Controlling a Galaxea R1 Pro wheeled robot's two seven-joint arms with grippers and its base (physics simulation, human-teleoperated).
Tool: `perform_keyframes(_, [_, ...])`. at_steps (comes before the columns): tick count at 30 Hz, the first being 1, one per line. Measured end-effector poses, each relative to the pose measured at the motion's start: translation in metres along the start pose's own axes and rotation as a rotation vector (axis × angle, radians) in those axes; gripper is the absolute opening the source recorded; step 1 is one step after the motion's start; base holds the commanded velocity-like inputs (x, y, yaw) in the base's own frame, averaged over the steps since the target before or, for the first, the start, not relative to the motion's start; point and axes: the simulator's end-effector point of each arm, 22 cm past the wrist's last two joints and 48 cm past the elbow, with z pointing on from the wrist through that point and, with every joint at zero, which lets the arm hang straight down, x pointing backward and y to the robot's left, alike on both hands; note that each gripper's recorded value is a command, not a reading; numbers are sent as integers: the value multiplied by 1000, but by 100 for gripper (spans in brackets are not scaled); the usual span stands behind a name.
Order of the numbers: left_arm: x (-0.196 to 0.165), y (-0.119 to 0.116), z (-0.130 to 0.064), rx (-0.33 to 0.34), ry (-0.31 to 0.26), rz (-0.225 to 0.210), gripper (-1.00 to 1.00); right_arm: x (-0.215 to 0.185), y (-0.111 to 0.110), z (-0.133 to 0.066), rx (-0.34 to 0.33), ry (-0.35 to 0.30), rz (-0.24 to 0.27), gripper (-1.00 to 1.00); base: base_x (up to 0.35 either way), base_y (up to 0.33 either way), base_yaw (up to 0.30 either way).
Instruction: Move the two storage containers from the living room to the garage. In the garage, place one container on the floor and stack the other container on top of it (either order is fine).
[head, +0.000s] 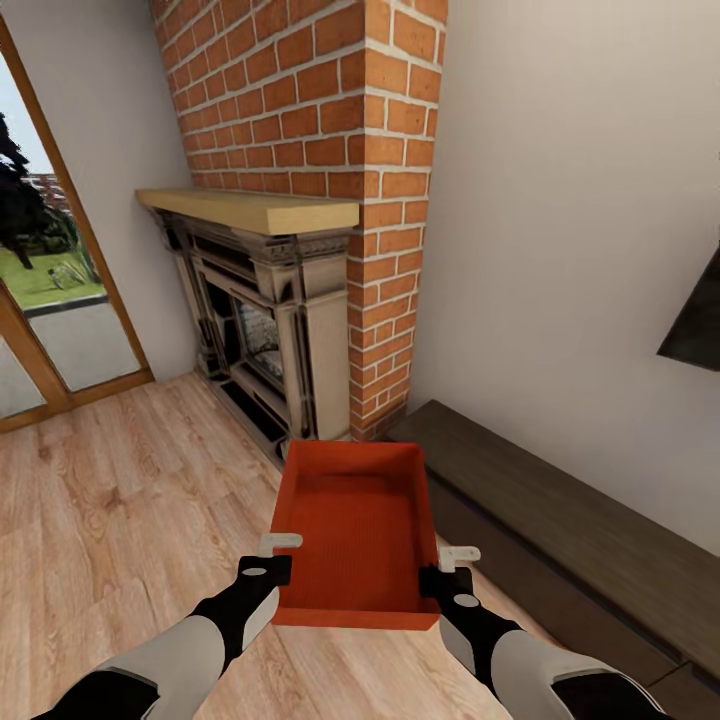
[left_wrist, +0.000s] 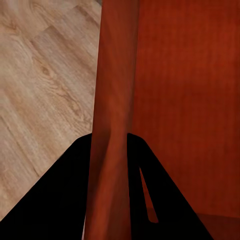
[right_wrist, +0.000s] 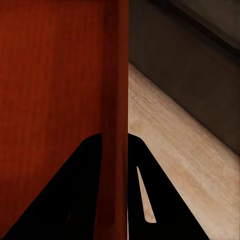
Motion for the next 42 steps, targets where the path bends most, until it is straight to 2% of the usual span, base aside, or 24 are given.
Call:
perform_keyframes(20, [-16,2,-9,-1,-31,-4,-100,-17,0,-7,0,-31,2,-100,0,0,0])
perform_keyframes(42, [-17,1,-10,-2,-31,-6,-100,-18,-1,-7,0,-32,-1,-100,0,0,0])
